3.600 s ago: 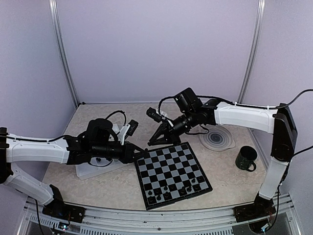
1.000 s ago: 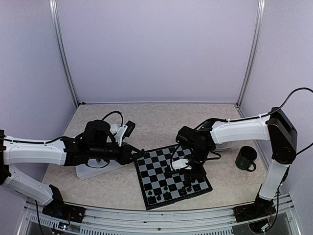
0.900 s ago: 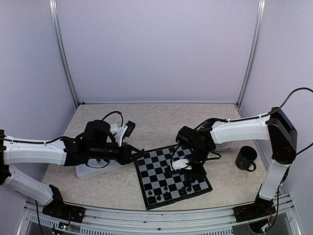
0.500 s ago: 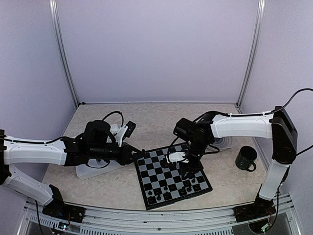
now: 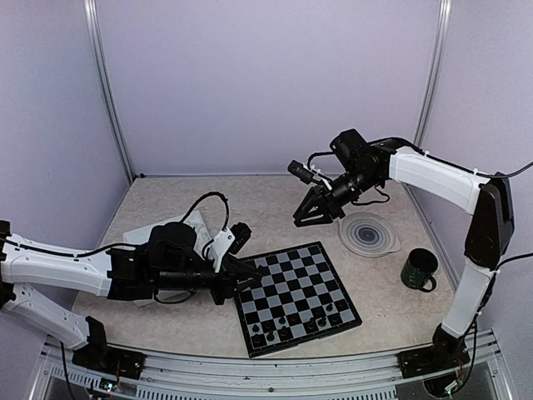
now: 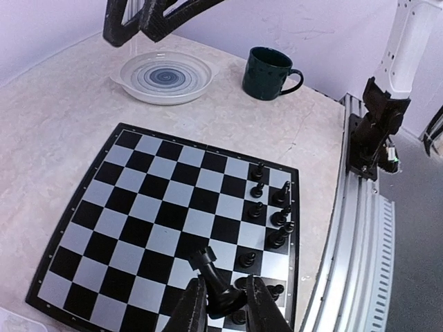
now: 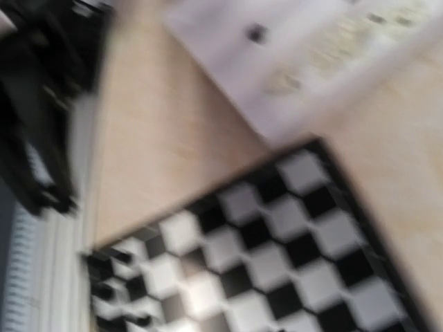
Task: Set up the chess pieces on the board
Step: Pass from the left arm to the right
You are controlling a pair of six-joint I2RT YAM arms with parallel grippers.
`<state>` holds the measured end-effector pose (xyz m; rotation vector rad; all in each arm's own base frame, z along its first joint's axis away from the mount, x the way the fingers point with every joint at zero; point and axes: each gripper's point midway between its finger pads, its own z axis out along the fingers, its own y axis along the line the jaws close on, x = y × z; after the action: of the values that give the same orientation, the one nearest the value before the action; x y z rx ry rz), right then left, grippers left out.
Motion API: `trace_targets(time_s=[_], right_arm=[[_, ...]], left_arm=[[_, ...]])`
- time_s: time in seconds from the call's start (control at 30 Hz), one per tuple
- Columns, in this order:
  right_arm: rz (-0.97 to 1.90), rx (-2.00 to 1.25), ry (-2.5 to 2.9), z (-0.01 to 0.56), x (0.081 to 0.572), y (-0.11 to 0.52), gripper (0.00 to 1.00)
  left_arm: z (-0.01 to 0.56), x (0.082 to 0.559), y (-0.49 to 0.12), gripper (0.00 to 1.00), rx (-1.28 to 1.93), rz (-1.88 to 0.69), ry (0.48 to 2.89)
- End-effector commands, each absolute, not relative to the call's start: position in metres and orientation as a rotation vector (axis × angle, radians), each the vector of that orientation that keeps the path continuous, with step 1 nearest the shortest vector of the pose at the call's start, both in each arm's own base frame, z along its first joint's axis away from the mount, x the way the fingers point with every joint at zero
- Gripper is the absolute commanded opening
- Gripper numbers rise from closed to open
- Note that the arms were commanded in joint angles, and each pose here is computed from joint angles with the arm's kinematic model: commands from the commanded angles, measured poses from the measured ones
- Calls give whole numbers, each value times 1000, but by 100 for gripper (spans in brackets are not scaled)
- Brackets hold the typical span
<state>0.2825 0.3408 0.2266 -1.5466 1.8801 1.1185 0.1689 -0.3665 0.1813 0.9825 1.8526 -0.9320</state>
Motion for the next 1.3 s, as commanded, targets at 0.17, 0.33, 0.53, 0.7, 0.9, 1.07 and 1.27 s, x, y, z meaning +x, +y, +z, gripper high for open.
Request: trace_targets(time_s=[0.17, 0.33, 0.53, 0.7, 0.9, 1.07, 1.27], right_arm=[[1646, -1508, 1848, 231, 238, 369, 40], [1669, -1571, 1876, 217, 217, 385, 43], [1681, -1614, 1901, 208, 210, 399, 43], [1717, -1640, 1890, 207, 202, 407, 43], [1741, -1657, 1880, 207, 196, 413, 40], [1759, -1656, 1882, 206, 195, 416, 38], [1763, -1669, 1885, 204, 192, 419, 35]], left_arm=[[201, 187, -368, 18, 983, -604, 1709], [203, 186, -375, 19, 979, -600, 1699], [205, 185, -381, 19, 1006, -570, 1676], [205, 185, -382, 19, 1012, -566, 1676], [203, 184, -383, 19, 1018, -566, 1677], [201, 184, -385, 19, 1028, -562, 1678], [200, 187, -384, 19, 1023, -540, 1679]])
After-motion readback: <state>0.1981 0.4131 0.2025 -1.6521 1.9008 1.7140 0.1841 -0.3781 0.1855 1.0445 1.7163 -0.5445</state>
